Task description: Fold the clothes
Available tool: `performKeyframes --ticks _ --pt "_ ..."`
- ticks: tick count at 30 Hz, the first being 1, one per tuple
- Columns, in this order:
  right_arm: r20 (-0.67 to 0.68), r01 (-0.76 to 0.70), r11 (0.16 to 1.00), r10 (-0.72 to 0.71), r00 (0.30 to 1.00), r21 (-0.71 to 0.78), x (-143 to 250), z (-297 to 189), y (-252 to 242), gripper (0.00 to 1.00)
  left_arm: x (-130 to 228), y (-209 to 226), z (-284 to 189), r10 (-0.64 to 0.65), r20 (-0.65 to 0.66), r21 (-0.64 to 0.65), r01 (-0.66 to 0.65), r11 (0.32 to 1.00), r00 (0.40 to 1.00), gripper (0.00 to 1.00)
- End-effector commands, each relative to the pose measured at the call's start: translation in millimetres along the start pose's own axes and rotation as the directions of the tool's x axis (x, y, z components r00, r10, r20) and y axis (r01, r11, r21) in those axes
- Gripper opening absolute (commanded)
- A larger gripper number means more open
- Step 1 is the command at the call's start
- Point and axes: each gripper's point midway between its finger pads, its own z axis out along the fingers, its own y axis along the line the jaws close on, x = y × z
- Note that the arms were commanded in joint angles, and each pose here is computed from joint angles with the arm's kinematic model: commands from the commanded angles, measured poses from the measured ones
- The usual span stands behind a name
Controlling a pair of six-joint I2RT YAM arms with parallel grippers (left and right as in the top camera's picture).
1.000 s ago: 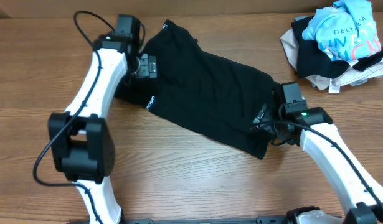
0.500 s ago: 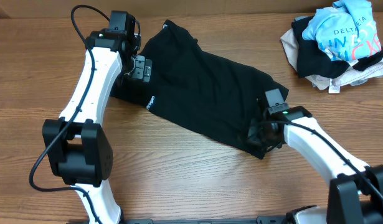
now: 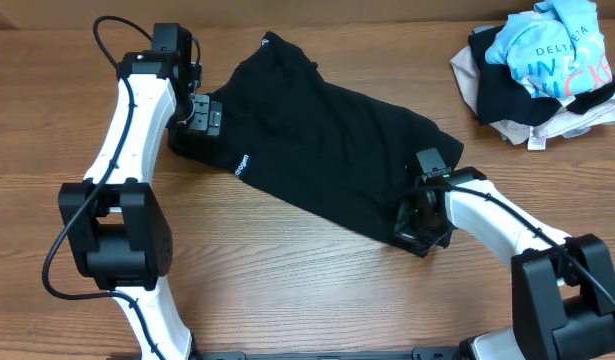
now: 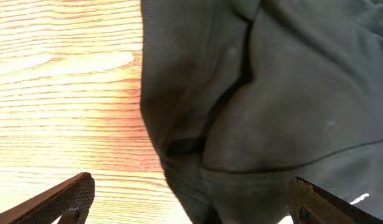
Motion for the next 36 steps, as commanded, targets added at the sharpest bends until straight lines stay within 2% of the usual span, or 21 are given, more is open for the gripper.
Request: performKeyframes --ticks 1,9,14,21,24,31,32,36 --pt "-0.006 -0.111 0.99 0.111 0.994 0.083 -9 8 -34 0.04 6 5 4 0.017 -0.028 -0.001 -0.017 1.0 0.999 1.0" --pt "0.025 -0.198 0.979 0.197 0.98 0.048 -36 4 -71 0.04 15 -29 10 0.021 -0.064 0.191 -0.009 0.982 0.998 1.0" --pt "0.044 -0.2 0.979 0.198 0.979 0.036 -48 1 -86 0.1 32 -59 26 0.041 -0.133 0.325 0.004 0.946 0.99 0.99" --pt "0.105 -0.241 0.97 0.241 0.965 -0.017 -77 -16 -97 0.12 88 -80 59 0.097 -0.298 0.367 0.02 0.93 0.95 0.97" --pt "0.12 -0.232 0.971 0.236 0.964 -0.051 -86 -21 -95 0.13 102 -81 62 0.101 -0.338 0.368 0.033 0.929 0.936 0.91" --pt "0.121 -0.2 0.977 0.208 0.971 -0.08 -88 -23 -88 0.13 131 -75 62 0.106 -0.438 0.329 0.05 0.943 0.893 0.66" --pt "0.118 -0.188 0.979 0.197 0.973 -0.082 -87 -22 -88 0.13 135 -70 63 0.091 -0.457 0.293 0.053 0.955 0.885 0.66" --pt "0.105 -0.189 0.979 0.196 0.975 -0.075 -84 -22 -89 0.13 161 -25 66 -0.029 -0.548 0.005 0.038 0.999 0.836 0.68"
